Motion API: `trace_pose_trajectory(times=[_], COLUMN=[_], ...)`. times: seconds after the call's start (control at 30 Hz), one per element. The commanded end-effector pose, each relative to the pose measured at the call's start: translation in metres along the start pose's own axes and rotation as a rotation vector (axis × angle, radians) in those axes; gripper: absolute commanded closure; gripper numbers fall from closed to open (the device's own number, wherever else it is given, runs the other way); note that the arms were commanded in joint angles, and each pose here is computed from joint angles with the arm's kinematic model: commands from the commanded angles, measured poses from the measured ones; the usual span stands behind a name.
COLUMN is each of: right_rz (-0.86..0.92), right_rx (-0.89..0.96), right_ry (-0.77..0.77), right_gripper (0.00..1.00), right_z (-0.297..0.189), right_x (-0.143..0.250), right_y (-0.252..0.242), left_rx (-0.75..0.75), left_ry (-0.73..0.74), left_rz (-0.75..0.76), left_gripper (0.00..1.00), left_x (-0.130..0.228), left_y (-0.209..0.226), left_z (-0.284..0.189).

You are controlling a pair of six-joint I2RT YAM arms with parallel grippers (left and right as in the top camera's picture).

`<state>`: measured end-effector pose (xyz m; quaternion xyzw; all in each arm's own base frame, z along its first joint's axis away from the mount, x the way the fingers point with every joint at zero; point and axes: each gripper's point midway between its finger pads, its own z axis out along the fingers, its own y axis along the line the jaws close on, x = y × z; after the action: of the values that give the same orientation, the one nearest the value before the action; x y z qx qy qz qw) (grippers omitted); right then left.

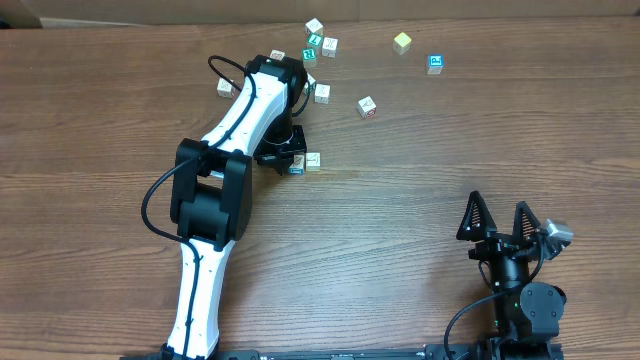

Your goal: Form a horizontal line

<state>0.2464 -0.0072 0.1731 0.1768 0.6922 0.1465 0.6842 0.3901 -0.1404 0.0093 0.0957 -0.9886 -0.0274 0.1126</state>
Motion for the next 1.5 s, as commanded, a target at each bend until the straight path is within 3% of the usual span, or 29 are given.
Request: trace_pose_trajectory(times=[0.0, 1.23, 1.47], right_rz=[-0.007, -0.007, -0.007], right_rx=[0.011, 0.011, 0.011], right_ry=[-0.005, -0.005, -0.005], right_gripper=[0.0, 0.0, 0.0], right_z=[0.0, 0.0, 0.0], right_x=[0.001, 0.001, 0.001], right_y=[-0.003, -0.003, -0.003], left_rx=[0.022, 0.068, 0.0], left_ry=[0.017, -0.016, -0.042], left_rz=[0.023, 0.027, 0.034], left_gripper=[0.96, 0.96, 0.96], left_x=[0.005, -0.004, -0.01], left_y=[-0.007, -0.017, 0.001], left_z=[0.001, 0.001, -0.007])
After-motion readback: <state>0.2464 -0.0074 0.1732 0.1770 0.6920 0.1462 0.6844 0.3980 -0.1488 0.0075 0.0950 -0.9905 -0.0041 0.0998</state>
